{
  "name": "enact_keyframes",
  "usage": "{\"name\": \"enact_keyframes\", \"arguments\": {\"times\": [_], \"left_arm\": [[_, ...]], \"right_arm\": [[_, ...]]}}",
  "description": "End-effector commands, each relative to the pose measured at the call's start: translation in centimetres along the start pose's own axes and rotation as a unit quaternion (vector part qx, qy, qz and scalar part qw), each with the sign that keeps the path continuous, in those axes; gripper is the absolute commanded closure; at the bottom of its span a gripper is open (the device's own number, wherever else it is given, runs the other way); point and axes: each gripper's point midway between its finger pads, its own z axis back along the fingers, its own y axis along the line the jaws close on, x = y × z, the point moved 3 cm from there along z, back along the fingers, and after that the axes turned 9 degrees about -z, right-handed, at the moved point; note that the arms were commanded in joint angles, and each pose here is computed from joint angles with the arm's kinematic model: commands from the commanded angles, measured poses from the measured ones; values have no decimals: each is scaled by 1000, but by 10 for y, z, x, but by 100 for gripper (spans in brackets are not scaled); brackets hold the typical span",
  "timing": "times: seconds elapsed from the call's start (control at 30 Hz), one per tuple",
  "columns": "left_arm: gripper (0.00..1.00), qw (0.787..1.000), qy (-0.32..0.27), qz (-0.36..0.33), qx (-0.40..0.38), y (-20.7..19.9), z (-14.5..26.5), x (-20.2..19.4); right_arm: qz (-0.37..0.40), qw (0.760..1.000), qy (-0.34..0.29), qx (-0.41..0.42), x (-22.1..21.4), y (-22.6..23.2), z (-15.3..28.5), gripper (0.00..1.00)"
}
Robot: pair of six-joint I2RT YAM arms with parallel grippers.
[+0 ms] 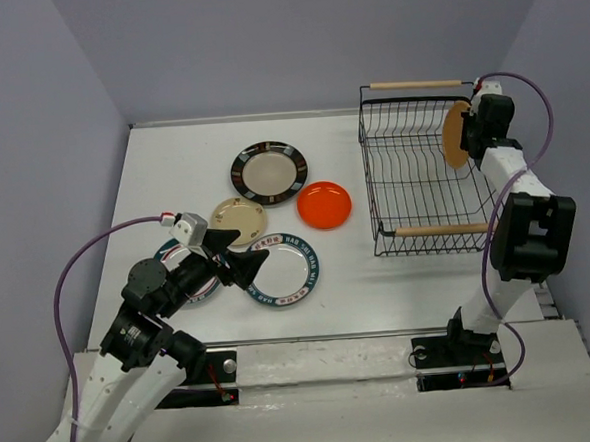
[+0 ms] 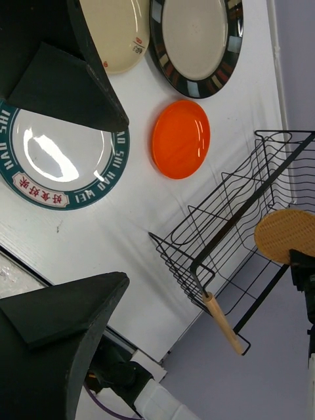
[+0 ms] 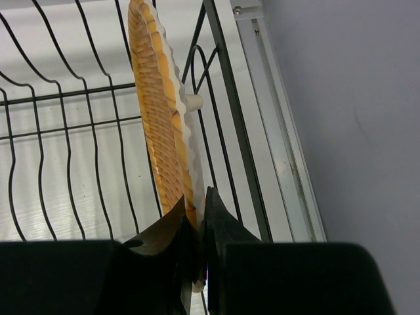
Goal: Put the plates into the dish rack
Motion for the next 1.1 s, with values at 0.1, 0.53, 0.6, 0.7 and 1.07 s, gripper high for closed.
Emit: {"name": "enact_keyframes", "arguments": {"times": [0.1,0.53,0.6,0.7,1.07], "left_arm": [[1,1000,-23,-10,2,-1,-2,21],[1,1000,-19,-10,6,1,-4,19],[1,1000,-18,-9,5,1,-5,19],[1,1000,-18,-9,7,2,-5,19],[1,999,-6,1,53,19,-11,15]], "right_arm": [[18,1000,-19,-2,14,-1,-13,93],[6,999,-30,-24,21,-7,-14,44],[-3,999,-42,-28,31,-8,-9,24],[-33,997,-66,-16,52,-3,0,16],[-193,951,-165,176,138,104,99,15]]}}
